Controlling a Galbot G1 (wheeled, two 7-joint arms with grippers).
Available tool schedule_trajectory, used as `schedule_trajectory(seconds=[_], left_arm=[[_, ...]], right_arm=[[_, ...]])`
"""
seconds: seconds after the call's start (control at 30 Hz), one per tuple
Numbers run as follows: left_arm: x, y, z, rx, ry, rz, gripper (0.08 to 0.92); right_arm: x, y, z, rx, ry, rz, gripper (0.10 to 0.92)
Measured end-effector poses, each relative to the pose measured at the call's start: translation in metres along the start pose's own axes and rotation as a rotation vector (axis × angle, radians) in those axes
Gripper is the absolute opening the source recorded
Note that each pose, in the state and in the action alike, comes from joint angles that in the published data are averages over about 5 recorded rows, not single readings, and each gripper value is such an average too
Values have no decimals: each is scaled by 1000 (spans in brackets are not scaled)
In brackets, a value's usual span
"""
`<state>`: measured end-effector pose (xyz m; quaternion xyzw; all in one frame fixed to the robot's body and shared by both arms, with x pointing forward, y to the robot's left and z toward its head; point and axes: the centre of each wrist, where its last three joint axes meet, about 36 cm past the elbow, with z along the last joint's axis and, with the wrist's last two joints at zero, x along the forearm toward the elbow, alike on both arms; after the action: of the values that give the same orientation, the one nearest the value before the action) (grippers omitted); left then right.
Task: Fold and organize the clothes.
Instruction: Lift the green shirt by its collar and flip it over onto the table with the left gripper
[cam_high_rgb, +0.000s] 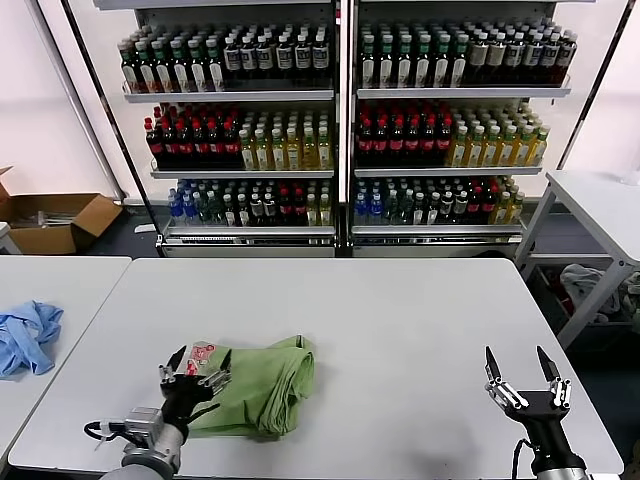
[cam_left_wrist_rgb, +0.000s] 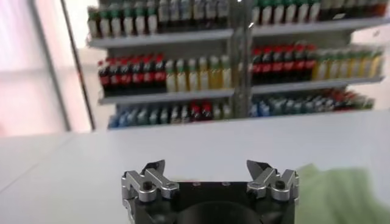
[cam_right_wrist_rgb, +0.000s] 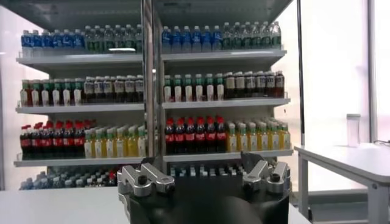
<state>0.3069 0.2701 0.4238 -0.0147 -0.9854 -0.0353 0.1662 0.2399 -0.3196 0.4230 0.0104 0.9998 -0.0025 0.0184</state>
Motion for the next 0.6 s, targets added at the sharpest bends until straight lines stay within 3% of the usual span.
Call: schedule_trajectory(seconds=[0.37, 0.6], left_arm=[[-13, 44, 24, 64, 108, -67, 823], [-11, 53, 33, 105, 146, -50, 823]], right_arm=[[0, 0, 1, -1, 2, 1, 823], [0, 0, 1, 0, 2, -1, 823]])
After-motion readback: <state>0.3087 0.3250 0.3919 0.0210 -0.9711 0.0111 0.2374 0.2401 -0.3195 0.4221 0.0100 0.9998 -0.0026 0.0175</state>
